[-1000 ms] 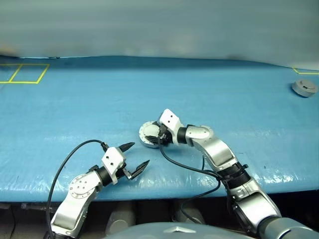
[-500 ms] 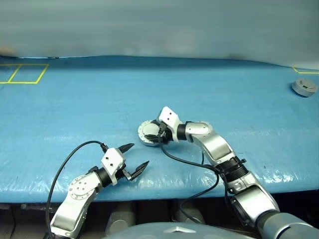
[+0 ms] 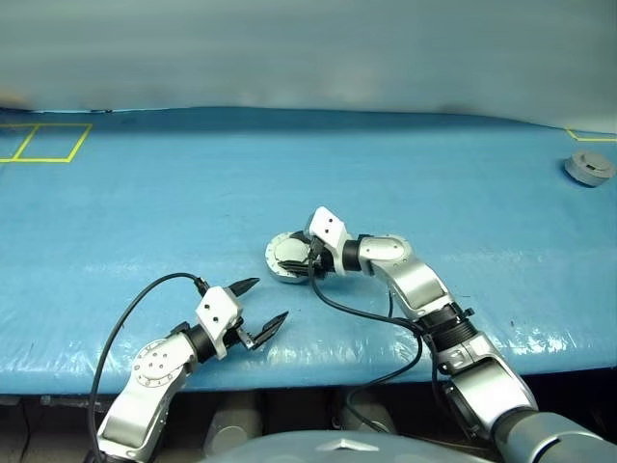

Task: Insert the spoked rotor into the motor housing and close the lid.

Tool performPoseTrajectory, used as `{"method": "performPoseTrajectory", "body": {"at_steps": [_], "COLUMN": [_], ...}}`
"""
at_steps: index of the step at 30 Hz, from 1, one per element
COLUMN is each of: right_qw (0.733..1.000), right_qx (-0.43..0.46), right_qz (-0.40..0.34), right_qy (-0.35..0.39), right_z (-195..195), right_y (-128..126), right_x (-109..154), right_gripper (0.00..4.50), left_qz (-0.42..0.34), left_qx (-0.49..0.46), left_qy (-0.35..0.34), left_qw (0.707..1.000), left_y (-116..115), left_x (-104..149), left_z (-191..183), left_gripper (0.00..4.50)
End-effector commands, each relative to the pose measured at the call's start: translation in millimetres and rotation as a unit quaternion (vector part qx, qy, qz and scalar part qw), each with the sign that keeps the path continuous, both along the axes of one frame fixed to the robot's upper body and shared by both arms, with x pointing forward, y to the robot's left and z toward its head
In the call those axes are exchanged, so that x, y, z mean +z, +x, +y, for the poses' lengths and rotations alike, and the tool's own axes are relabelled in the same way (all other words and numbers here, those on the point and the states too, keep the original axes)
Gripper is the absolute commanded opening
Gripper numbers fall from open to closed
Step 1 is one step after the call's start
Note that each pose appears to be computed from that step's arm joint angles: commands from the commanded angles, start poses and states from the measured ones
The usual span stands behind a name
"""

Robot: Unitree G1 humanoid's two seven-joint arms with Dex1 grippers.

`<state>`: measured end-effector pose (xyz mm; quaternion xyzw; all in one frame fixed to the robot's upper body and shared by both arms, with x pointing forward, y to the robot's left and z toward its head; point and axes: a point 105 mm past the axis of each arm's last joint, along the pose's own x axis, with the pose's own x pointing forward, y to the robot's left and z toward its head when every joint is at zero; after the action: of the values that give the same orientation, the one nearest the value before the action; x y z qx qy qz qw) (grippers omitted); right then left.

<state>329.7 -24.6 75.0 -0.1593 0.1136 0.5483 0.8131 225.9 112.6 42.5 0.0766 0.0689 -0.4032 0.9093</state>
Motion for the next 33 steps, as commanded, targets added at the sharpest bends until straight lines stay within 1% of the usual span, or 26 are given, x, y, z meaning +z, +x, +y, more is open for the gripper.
{"method": "performPoseTrajectory", "body": {"at_steps": [1, 8, 14, 21, 25, 33], "right_qw": [1.0, 0.999, 0.998, 0.997, 0.997, 0.997], "right_qx": [0.003, -0.002, -0.006, 0.034, 0.038, 0.032], "right_qz": [-0.004, 0.003, 0.02, 0.003, -0.003, 0.002], "right_qy": [-0.026, -0.036, -0.059, -0.063, -0.063, -0.072], "right_z": [-1.0, -5.3, -11.0, -5.8, -4.9, -5.6], "right_y": [-0.2, 1.5, 1.9, -3.4, -3.2, -1.9], "right_x": [-10.5, -14.4, -17.9, -3.9, -0.8, -8.6], "right_gripper": [3.04, 3.04, 3.04, 3.04, 3.04, 3.04], "left_qz": [-0.02, -0.02, -0.02, -0.017, -0.016, -0.016], "left_qx": [-0.003, -0.003, -0.005, -0.007, -0.007, -0.008], "left_qy": [-0.007, -0.008, -0.009, -0.01, -0.01, -0.011], "left_qw": [1.0, 1.0, 1.0, 1.0, 1.0, 1.0], "left_y": [-0.2, -0.7, -1.3, -1.6, -1.9, -2.1], "left_x": [10.5, 10.1, 10.3, 10.1, 9.8, 9.6], "left_z": [-2.7, -3.1, -4.0, -4.7, -5.0, -5.6], "left_gripper": [4.5, 4.5, 4.5, 4.5, 4.5, 4.5]}}
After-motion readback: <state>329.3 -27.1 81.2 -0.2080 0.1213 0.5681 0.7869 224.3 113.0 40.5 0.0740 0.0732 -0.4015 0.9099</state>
